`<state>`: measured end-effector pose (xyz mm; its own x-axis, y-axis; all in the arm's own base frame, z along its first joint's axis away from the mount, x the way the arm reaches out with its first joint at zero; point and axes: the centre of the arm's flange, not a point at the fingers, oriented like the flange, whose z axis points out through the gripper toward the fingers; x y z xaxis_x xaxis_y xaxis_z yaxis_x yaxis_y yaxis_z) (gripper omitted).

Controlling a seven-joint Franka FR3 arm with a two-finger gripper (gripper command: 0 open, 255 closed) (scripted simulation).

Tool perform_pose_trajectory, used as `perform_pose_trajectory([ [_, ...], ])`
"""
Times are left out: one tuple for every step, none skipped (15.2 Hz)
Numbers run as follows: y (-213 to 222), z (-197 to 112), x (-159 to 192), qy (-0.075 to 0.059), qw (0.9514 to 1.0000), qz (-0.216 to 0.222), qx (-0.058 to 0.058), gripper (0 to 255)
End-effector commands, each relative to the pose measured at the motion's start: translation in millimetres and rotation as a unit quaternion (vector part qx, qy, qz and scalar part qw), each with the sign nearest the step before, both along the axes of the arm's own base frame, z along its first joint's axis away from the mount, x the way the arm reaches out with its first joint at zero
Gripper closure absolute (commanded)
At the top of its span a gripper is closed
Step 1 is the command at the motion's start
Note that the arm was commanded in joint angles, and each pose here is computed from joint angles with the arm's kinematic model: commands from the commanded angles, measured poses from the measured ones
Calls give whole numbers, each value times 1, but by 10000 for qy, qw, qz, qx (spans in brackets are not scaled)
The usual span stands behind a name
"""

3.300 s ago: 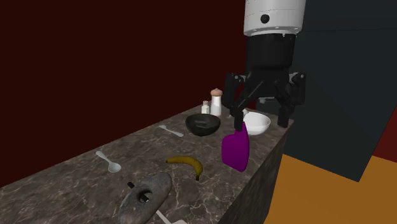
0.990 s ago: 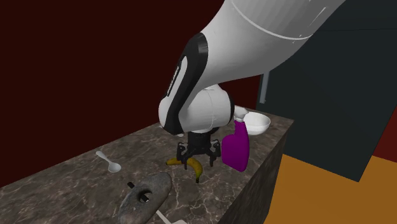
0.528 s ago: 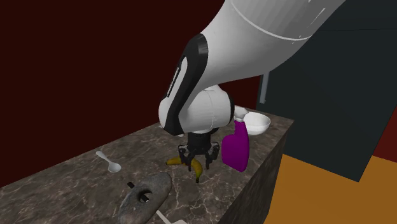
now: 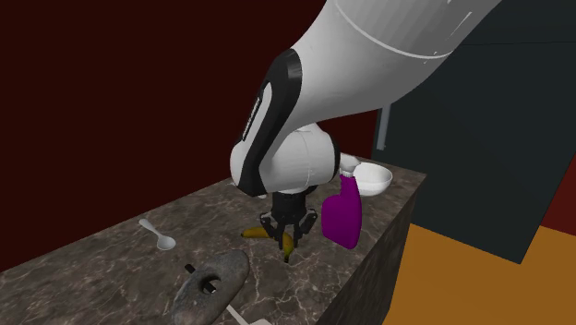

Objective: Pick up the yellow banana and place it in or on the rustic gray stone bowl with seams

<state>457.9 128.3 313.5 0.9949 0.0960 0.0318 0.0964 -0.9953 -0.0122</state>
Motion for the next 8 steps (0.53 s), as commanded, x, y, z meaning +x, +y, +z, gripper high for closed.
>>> perform_pose_trajectory([
  [0, 0, 0, 0, 10000, 0, 0, 255],
  [0, 5, 0, 0, 10000, 0, 0, 255],
  [0, 11, 0, 0, 10000, 0, 0, 255],
  [0, 16, 0, 0, 10000, 0, 0, 255],
  [0, 21, 0, 0, 10000, 0, 0, 255],
  [0, 26, 0, 0, 10000, 0, 0, 255],
  [0, 32, 0, 0, 10000, 0, 0, 255],
  [0, 37, 0, 0, 10000, 0, 0, 255],
])
